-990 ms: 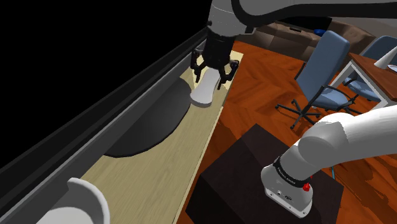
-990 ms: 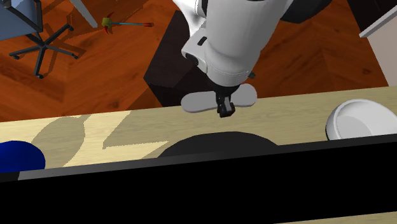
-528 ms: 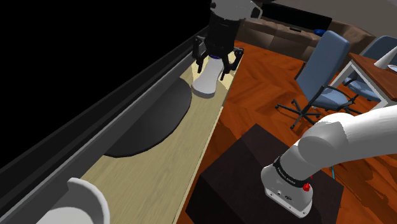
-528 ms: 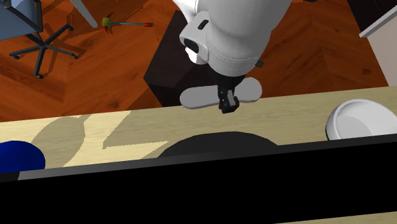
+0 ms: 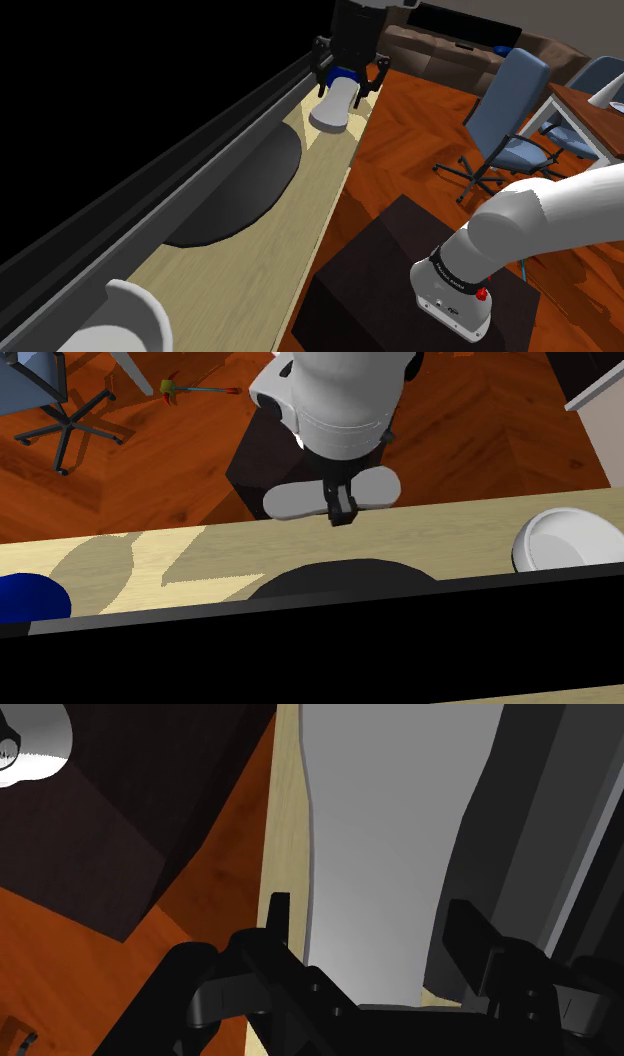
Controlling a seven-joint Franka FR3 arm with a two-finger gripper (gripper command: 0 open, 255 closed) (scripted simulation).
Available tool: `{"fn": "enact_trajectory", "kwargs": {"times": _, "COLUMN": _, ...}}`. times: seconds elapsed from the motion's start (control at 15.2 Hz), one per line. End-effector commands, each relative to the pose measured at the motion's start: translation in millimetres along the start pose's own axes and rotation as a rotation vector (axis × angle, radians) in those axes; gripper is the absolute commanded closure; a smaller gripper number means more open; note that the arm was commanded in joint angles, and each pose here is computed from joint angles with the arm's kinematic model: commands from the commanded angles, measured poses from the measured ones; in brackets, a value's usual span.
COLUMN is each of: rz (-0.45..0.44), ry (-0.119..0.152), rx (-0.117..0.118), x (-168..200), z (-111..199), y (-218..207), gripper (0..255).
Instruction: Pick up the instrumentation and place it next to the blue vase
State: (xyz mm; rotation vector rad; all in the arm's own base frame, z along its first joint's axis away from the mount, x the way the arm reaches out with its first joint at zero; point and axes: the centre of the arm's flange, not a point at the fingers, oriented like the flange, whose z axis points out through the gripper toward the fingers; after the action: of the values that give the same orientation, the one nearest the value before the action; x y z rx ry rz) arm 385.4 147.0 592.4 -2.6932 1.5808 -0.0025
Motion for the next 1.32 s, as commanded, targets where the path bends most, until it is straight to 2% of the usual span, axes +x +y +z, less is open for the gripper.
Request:
{"fn": "enact_trajectory", "kwargs": {"times": 0.0, "rz": -0.001, "ry": 0.0, "rx": 0.0, "x": 23.9, "z": -2.7, "y": 4.7, "gripper": 255}}
{"fn": "enact_trajectory", "kwargs": {"times": 1.25, "rz": -0.001, "ry": 0.0, "rx": 0.0, "x": 272.1, "z": -6.5, "y": 40.4, "gripper": 255}}
